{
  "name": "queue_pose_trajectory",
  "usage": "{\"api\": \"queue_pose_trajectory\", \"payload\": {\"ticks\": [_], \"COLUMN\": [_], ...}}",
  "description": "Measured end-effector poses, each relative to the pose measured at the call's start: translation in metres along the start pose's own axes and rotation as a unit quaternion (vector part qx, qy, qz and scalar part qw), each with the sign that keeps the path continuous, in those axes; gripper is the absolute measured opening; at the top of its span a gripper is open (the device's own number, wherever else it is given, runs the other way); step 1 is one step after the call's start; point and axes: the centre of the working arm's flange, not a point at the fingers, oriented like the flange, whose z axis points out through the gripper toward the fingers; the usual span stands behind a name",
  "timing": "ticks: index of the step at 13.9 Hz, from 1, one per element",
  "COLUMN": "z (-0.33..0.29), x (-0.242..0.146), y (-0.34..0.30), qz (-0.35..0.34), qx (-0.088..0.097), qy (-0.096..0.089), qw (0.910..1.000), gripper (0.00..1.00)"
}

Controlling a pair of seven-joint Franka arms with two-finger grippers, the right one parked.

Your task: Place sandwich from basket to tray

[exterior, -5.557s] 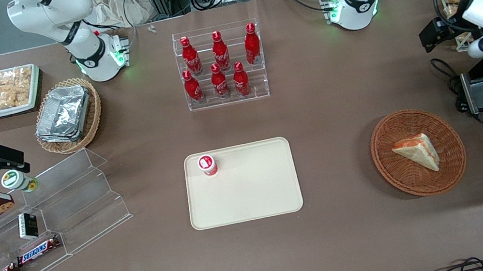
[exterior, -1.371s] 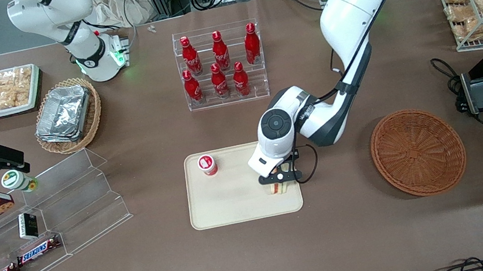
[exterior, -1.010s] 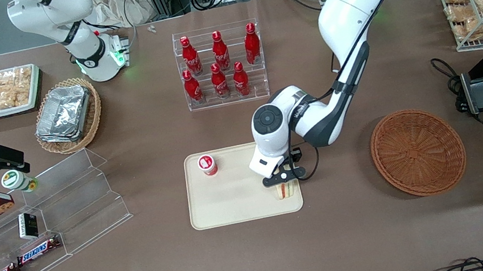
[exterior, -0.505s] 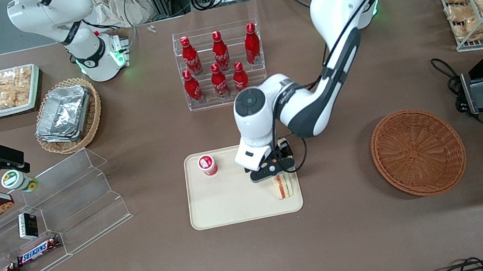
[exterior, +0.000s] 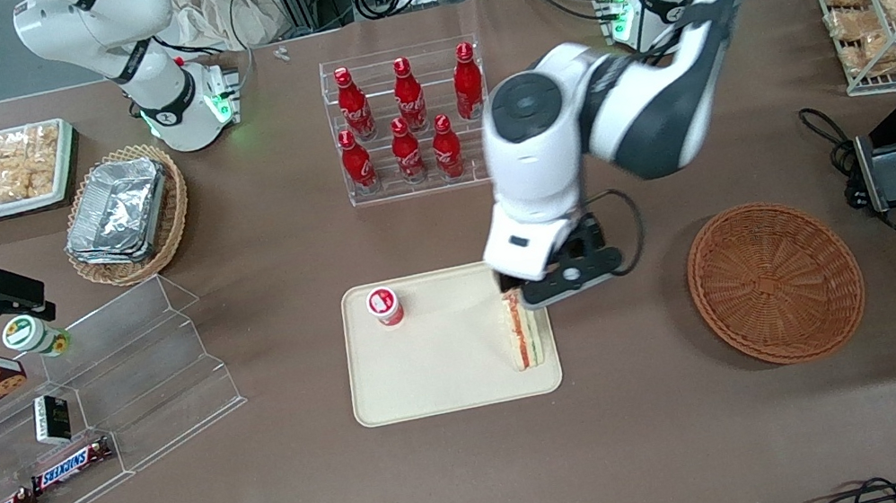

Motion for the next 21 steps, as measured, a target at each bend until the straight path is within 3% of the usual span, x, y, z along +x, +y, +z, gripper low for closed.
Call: {"api": "queue_pose_trajectory", "payload": {"ticks": [2,4,8,10,12,14,21], "z": [-0.024,-0.048,-0.105,-0.125,-0.14,-0.145,-0.169], "x": [0.021,0.034,0.057,0.067,0.07,0.067,0.04], "y": [-0.045,-0.092,-0.208,-0.277,-0.339,-0.372,-0.318], "qz": [0.029,0.062,0.092,0.079,0.088,0.093,0.11], "qx": [0.001,-0.007,-0.059,-0.051,-0.05,-0.048,-0.039], "qy": [-0.028,-0.069,-0.125,-0.126,-0.115,-0.111,-0.097], "qw": [0.9992,0.9957,0.9861,0.9876,0.9882,0.9883,0.9884], "gripper": [1.0,1.0,1.0,1.0,1.0,1.0,1.0]}}
